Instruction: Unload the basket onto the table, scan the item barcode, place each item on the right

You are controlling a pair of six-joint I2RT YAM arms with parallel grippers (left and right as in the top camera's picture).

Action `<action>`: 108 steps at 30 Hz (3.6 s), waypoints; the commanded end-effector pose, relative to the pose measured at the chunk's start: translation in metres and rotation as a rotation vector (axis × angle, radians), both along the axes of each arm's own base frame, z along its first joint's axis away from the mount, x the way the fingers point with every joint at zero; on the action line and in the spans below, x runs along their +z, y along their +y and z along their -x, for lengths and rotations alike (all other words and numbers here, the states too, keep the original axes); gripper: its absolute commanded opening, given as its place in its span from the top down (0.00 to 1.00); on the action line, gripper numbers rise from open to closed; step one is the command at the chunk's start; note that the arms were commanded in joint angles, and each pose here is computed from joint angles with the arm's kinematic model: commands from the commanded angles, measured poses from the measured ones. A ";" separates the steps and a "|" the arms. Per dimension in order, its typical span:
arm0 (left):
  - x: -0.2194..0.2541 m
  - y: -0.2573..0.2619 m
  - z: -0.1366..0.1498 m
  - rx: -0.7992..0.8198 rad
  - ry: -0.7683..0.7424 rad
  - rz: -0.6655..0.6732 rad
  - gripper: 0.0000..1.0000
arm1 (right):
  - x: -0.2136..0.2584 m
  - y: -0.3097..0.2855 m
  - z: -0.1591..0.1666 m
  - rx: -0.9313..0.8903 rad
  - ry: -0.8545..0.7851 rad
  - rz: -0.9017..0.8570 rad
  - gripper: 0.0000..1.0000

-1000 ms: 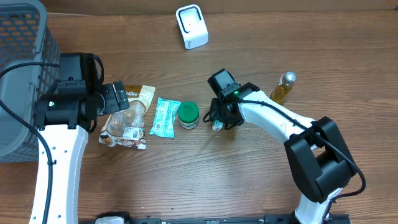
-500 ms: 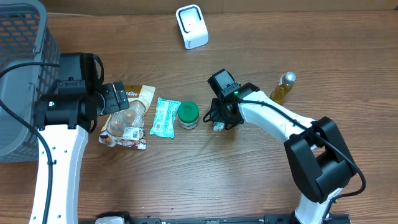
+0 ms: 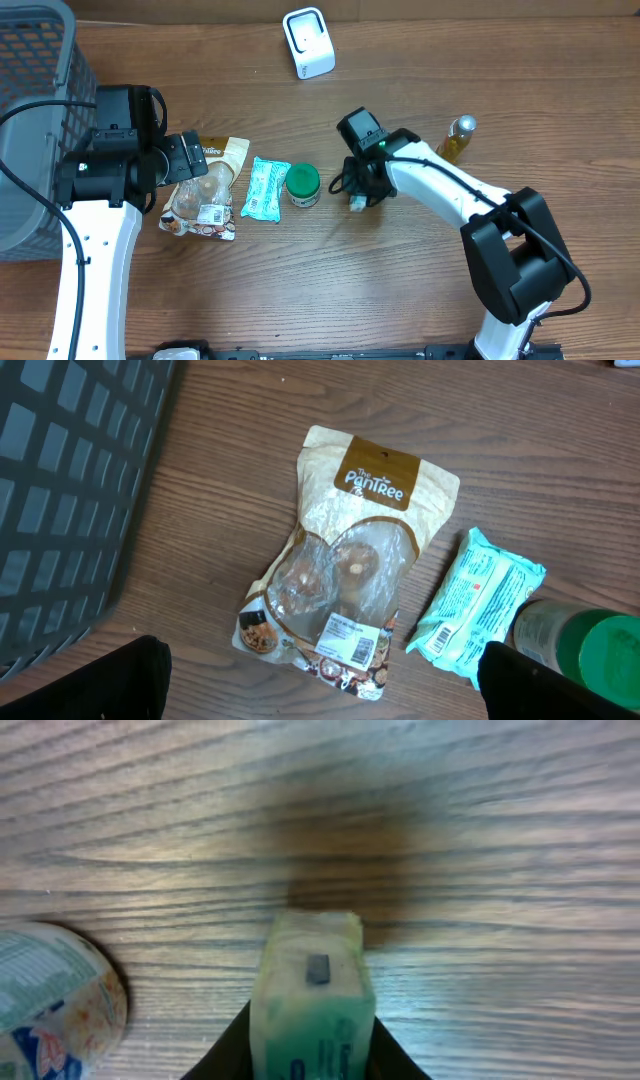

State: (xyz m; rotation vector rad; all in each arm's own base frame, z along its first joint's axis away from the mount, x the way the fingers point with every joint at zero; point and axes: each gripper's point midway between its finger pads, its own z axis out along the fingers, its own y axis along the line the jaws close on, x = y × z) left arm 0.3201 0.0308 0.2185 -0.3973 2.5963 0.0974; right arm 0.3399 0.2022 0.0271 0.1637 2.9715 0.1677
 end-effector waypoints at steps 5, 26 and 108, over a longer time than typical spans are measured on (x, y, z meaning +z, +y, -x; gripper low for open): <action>0.004 -0.001 -0.003 0.007 -0.011 0.006 0.00 | 0.015 -0.009 -0.015 0.031 -0.040 0.042 0.73; 0.004 -0.001 -0.003 0.007 -0.011 0.006 0.01 | -0.002 -0.015 0.004 0.026 0.025 0.051 0.42; 0.004 -0.001 -0.003 0.007 -0.011 0.006 0.00 | -0.011 -0.014 0.004 0.087 -0.016 0.094 0.68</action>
